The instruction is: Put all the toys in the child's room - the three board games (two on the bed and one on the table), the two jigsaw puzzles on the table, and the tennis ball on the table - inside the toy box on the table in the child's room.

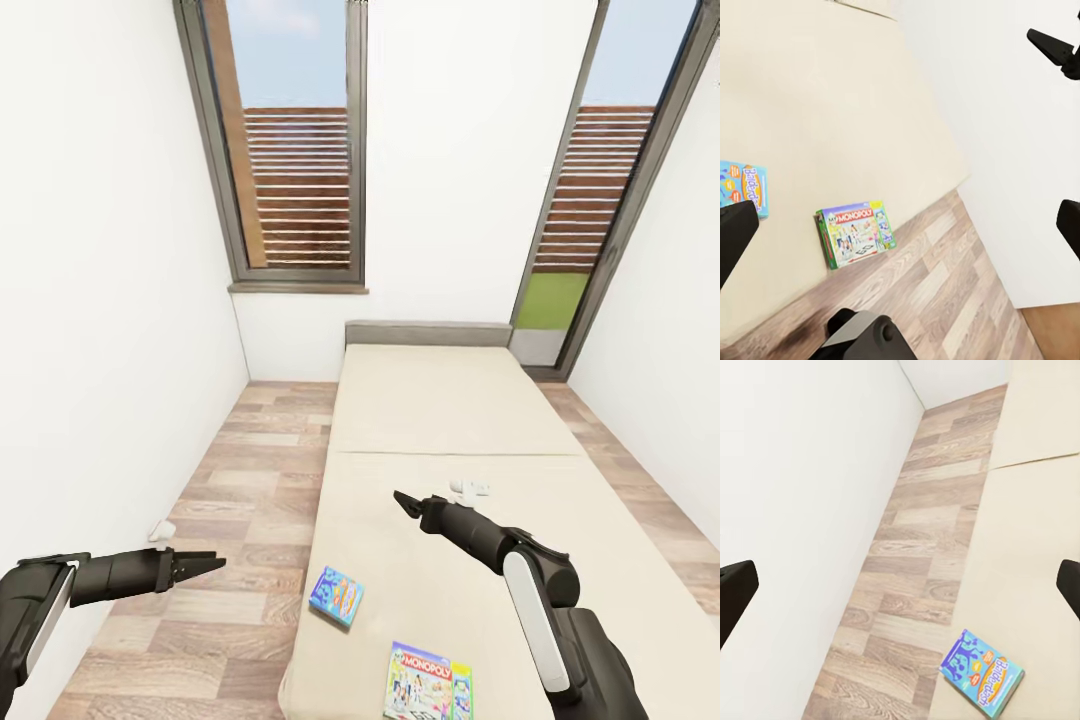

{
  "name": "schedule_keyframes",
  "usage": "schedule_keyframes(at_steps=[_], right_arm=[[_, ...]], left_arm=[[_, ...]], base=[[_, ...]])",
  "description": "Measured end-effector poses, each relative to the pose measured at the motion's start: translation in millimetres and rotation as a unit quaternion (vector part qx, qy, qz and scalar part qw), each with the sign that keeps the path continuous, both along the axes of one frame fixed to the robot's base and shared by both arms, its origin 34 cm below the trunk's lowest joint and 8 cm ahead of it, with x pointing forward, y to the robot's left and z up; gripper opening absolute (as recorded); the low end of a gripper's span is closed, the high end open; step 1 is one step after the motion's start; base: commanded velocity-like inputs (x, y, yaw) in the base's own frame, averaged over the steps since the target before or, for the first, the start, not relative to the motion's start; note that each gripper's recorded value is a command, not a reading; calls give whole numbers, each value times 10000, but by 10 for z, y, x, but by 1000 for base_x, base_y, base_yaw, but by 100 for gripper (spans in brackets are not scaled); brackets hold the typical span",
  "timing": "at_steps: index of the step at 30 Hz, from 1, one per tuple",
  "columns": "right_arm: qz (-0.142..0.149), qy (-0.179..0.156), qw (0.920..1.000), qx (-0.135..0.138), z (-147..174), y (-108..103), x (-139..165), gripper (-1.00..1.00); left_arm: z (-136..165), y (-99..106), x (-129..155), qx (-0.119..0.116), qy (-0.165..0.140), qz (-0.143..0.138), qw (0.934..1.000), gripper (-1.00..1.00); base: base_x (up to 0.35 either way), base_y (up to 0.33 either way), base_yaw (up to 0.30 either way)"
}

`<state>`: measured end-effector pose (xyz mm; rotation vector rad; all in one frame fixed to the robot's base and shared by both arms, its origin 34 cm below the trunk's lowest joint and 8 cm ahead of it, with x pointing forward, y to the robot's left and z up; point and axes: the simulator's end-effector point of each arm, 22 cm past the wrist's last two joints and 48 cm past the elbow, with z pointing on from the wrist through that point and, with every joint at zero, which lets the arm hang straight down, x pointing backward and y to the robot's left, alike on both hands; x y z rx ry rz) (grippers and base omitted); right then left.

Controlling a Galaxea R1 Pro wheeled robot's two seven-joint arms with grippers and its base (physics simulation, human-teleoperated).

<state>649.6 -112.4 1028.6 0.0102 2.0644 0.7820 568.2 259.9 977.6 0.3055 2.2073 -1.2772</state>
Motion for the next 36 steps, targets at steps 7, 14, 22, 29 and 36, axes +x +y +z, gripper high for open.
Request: schedule_keyframes(at_steps=[7,14,22,29,36], right_arm=[[-4,-60,10000,3,64,-2,-2,100],[-3,-122,9999,9,130,4,-5,100],[-1,-187,9998,10,201,6,-12,100],[-9,-245,9997,-9,259,-11,-14,100],[-73,-392,9992,-5,310,-39,19,100]], left_arm=[[52,-3,2,0,-58,-4,10000,100],[104,-5,3,2,-117,-8,9999,100],[164,-4,4,5,-185,-9,9998,100],[215,-3,5,8,-239,-8,9997,100],[233,-2,6,5,-259,-7,9997,100]], base=[[0,0,0],[0,0,0],[0,0,0],[0,0,0],[0,0,0]])
